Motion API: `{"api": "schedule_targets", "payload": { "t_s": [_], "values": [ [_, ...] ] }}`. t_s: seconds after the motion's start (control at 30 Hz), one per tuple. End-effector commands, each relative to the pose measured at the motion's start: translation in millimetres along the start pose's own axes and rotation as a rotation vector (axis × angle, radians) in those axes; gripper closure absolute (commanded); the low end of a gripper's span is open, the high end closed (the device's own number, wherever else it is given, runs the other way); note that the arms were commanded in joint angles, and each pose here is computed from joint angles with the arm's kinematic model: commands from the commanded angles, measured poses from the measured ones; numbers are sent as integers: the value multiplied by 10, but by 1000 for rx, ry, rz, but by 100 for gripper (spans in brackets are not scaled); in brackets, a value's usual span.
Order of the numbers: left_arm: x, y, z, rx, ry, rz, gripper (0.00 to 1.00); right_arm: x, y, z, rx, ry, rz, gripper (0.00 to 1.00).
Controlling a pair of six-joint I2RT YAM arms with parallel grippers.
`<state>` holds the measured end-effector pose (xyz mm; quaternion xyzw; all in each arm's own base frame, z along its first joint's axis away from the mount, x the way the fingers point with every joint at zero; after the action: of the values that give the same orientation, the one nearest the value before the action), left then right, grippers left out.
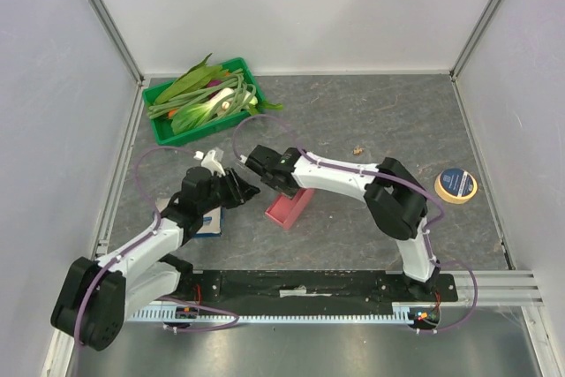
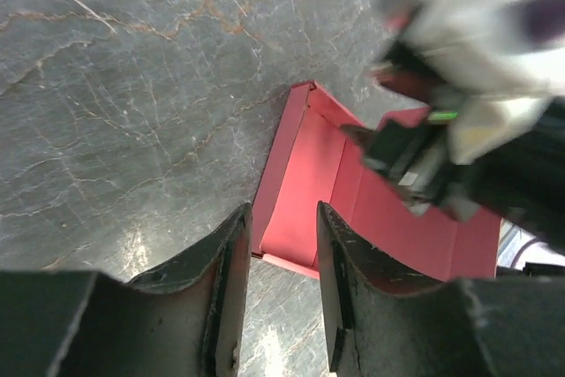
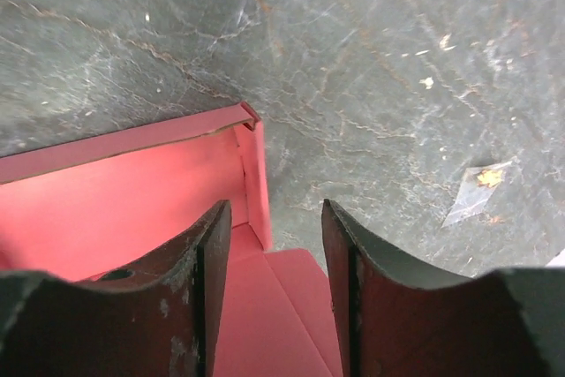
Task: Fold the paper box
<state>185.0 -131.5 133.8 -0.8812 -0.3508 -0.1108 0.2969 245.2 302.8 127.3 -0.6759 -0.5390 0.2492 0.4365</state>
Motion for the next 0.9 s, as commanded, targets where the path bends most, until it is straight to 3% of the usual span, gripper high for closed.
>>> {"api": "schedule_targets", "payload": {
  "t_s": [0.0,0.17,0.33,0.4,0.53,0.57,0.63,0.7,0.73,0.77,0.83,0.87],
  "values": [
    [24,55,-107,-86,34,52,58,111,-458,-242,-31,110,-186,45],
    [-29,138,-59,-84,37,125,57,15,-884,-531,-89,296,-312,35],
    [-17,152,-72,-70,69,145,57,-460,-1164,-866,-189,632,-273,26],
    [26,165,-109,-63,105,143,56,-677,-1090,-784,-115,748,-247,24],
    [23,233,-190,-57,141,208,54,-1095,-1053,-766,61,1009,-346,21],
    [24,240,-239,-65,154,205,54,-1232,-910,-645,91,1047,-305,21],
    [13,246,-277,-45,180,188,55,-1347,-845,-615,79,1146,-314,23],
    [45,262,-297,-19,193,179,57,-1435,-664,-340,175,1142,-272,34],
    [49,327,-238,22,191,178,57,-1368,-585,-276,221,1137,-314,43],
    [85,380,-253,34,198,174,58,-1409,-474,-147,243,1123,-277,54],
    [89,479,-184,100,215,214,72,-1284,-372,16,260,1057,-288,57],
    [75,576,-130,128,212,241,74,-1249,-332,90,275,1043,-288,58]
  ]
}}
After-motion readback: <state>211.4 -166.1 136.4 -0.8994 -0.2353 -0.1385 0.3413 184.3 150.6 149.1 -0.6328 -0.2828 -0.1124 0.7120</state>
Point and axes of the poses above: each gripper's point midway between its finger pads, its own y axis out along the fingers, its own z axis along the line the jaws close on, x = y × z, the point moved 9 cm from there along -y, back along the fingers, and after that the axes turned 14 degrees about -y, right-handed, at the moved point
